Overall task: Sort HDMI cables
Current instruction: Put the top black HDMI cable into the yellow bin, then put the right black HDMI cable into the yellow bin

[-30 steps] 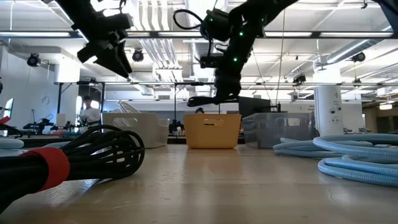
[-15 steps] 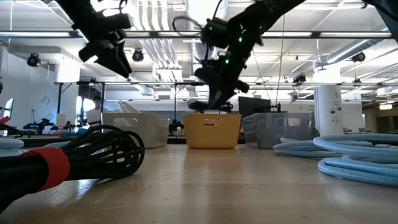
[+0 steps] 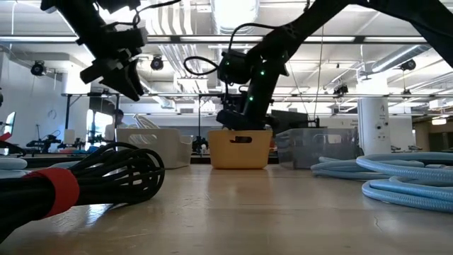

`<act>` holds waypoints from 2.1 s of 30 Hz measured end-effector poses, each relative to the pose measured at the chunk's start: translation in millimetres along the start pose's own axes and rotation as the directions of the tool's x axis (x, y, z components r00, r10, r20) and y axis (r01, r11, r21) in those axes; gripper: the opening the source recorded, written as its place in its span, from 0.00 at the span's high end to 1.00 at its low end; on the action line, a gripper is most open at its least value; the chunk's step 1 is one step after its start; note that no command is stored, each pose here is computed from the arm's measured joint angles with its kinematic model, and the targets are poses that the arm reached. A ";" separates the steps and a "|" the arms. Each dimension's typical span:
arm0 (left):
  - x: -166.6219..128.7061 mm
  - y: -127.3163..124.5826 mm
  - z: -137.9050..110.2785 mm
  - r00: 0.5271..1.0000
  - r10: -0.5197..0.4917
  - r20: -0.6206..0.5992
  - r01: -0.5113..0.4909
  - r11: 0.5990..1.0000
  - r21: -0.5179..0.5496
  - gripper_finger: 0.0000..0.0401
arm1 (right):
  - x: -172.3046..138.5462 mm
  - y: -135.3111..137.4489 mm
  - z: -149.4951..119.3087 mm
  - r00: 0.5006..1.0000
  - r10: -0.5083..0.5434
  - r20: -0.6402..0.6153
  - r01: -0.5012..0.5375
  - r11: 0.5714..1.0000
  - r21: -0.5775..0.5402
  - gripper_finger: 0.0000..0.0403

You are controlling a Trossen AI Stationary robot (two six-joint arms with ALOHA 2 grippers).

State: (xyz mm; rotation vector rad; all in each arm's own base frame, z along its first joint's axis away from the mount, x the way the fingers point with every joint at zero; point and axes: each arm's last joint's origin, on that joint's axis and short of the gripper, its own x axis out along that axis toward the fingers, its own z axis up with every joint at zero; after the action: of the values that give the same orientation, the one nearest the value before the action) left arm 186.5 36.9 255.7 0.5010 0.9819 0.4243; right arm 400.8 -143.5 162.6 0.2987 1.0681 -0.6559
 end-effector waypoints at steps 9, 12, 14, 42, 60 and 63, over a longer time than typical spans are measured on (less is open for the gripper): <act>5.6 -5.5 -5.7 1.000 -0.006 -0.017 0.006 1.000 0.011 0.62 | -23.1 -2.0 11.8 0.998 0.015 0.064 -0.011 0.998 -0.064 0.64; 7.0 -6.8 -6.9 1.000 -0.007 -0.018 0.007 1.000 0.012 0.62 | -37.0 1.0 14.8 0.995 0.043 0.094 -0.036 0.997 -0.072 0.62; 7.7 -7.3 -7.0 1.000 -0.006 -0.014 0.006 1.000 0.010 0.62 | -50.1 6.1 15.8 0.990 0.083 0.116 -0.068 0.989 -0.129 0.62; 5.6 -19.6 1.3 0.881 -0.430 0.198 0.468 0.856 -0.221 0.62 | -138.8 193.7 -74.5 0.621 0.776 -0.112 -0.441 0.228 -0.868 0.61; 5.7 -19.4 2.3 0.880 -0.427 0.207 0.469 0.851 -0.239 0.62 | -85.4 253.8 -62.6 0.453 0.814 -0.363 -0.586 -0.036 -0.810 0.54; 5.8 -19.4 2.3 0.881 -0.426 0.207 0.468 0.852 -0.235 0.62 | -80.3 259.4 -58.6 0.436 0.813 -0.386 -0.569 -0.083 -0.818 0.54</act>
State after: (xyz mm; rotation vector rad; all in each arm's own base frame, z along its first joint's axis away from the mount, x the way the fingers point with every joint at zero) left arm 193.5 23.8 241.6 0.0343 0.8449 0.0948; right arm 496.4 116.3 184.8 -0.2185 0.6944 0.9668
